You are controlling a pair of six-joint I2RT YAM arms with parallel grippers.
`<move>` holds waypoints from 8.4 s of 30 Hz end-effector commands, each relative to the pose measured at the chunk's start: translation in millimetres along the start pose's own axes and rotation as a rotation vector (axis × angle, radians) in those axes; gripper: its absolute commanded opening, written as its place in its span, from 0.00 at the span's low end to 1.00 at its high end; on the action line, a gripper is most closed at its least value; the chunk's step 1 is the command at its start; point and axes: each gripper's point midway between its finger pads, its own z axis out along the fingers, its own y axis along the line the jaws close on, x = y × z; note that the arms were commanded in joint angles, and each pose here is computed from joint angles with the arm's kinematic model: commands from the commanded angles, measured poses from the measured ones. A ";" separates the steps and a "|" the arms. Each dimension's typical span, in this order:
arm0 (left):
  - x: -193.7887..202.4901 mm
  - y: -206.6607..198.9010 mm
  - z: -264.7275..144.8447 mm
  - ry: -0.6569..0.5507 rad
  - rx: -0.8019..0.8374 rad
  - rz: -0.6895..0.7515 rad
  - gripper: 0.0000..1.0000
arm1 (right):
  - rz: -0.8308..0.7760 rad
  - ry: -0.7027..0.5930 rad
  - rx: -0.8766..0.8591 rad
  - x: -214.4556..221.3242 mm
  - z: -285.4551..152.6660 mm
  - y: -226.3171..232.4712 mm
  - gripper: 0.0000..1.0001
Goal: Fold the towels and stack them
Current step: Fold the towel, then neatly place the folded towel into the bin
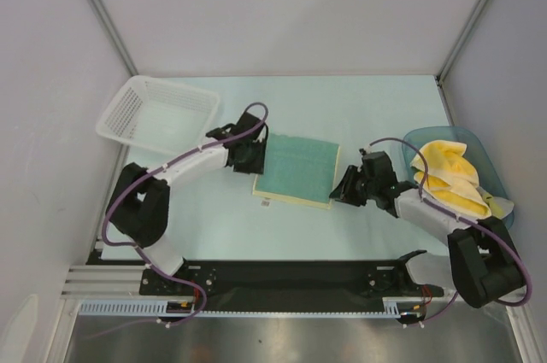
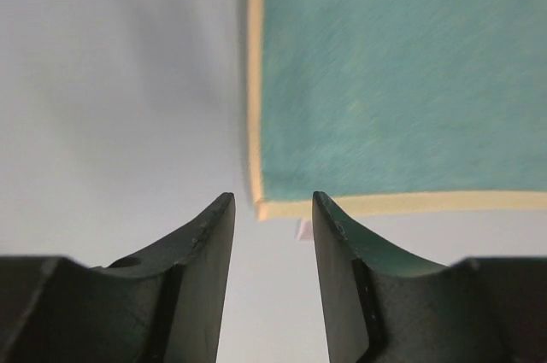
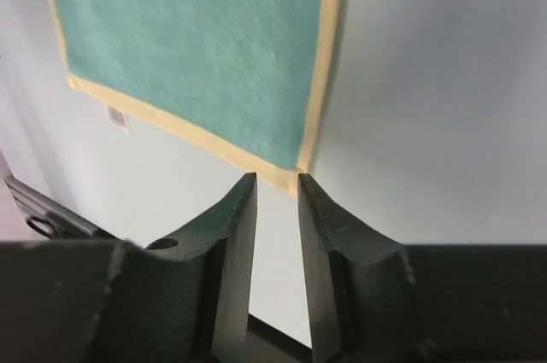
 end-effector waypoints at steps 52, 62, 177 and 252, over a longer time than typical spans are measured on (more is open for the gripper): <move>-198.8 -24.1 84.7 -0.217 0.390 0.579 0.58 | -0.465 0.052 -0.100 -204.8 86.0 -4.4 0.41; -188.8 -27.1 95.6 -0.132 0.483 0.629 0.57 | -0.487 0.124 -0.091 -196.4 98.2 -21.8 0.40; 1.1 -0.9 -6.3 -0.034 0.362 0.396 0.00 | -0.470 0.066 0.128 -35.2 0.8 12.1 0.00; -9.7 -3.7 61.5 0.042 0.326 0.001 0.51 | -0.162 -0.007 0.041 -34.3 34.0 -12.7 0.23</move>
